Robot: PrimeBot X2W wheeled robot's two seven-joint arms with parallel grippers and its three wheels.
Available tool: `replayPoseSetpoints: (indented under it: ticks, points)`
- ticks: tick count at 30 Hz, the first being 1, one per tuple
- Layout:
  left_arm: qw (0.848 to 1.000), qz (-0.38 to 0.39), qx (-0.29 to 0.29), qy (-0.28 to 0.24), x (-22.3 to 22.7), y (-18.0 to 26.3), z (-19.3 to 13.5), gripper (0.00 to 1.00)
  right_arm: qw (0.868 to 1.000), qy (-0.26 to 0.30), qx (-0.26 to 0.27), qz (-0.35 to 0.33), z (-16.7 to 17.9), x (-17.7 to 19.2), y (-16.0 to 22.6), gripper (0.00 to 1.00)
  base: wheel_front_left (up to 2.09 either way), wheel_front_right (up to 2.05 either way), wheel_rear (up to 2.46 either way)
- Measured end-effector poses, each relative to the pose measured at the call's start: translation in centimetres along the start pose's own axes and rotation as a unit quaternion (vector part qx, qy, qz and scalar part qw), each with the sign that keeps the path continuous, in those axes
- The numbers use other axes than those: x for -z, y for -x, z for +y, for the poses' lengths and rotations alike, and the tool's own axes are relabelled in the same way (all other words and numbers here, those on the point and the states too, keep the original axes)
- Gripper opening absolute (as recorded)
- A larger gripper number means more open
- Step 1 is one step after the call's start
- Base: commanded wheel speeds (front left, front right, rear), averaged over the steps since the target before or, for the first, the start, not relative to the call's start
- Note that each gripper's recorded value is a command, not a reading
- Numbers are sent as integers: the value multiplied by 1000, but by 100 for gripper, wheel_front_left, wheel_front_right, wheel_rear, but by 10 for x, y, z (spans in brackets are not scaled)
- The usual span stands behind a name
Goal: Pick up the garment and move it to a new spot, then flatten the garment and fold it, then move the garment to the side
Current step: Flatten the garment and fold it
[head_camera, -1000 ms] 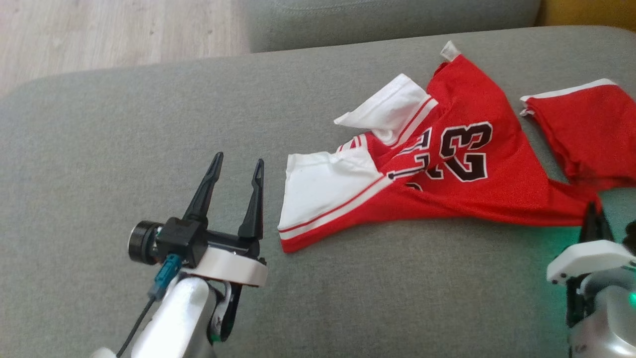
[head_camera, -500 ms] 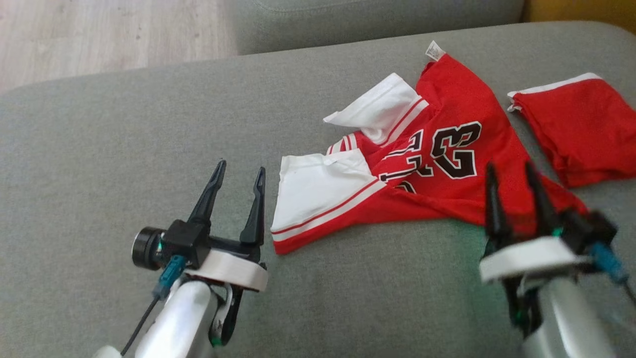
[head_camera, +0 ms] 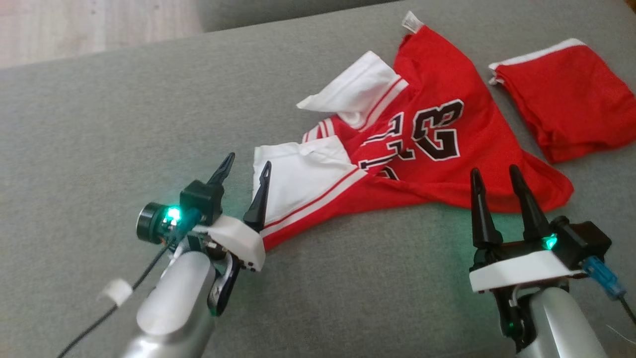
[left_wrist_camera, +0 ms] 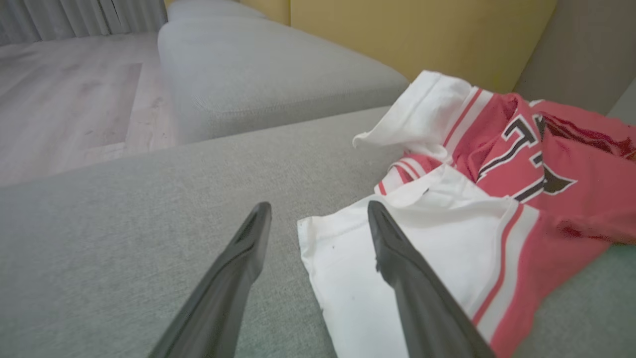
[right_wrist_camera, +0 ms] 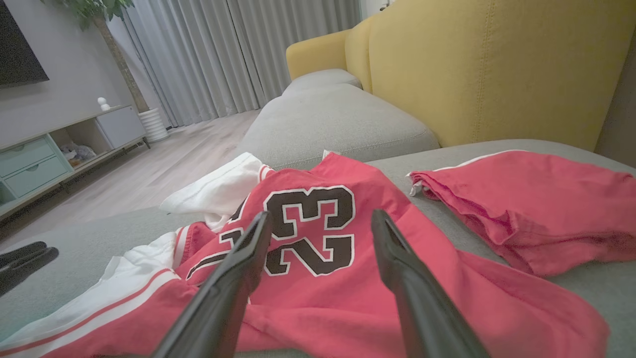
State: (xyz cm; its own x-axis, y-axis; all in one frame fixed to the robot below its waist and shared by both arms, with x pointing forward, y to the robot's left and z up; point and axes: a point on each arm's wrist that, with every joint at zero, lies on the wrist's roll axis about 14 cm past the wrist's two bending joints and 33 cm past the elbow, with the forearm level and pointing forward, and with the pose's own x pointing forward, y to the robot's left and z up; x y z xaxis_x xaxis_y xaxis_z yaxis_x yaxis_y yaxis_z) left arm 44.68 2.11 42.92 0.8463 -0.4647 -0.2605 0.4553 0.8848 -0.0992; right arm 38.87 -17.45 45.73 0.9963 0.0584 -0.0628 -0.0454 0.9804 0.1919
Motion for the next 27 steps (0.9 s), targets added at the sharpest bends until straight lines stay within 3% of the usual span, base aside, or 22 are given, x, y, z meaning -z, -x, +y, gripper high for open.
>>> replayPoseSetpoints:
  ticks: [8, 23, 24, 25, 26, 27]
  points:
    - [996, 90, 13, -16, 39, -20, 2, 100, 1000, -1, 23, 11, -15, 7, 5, 100, 0, 0, 0]
    - [991, 127, 48, -16, 49, -48, -1, 100, 999, -8, 44, 16, -28, 9, 8, 100, 0, 0, 0]
    - [991, 127, 48, -16, 49, -48, -1, 84, 999, -8, 44, 16, -28, 9, 8, 100, 0, 0, 0]
    - [990, 129, 56, -16, 49, -49, -5, 32, 999, -7, 46, 17, -29, 10, 9, 100, 0, 0, 0]
    - [989, 130, 63, -15, 49, -50, -7, 4, 999, -7, 48, 18, -30, 10, 10, 100, 0, 0, 0]
    - [989, 132, 70, -17, 49, -50, -10, 0, 999, -7, 50, 19, -31, 11, 10, 100, 0, 0, 0]
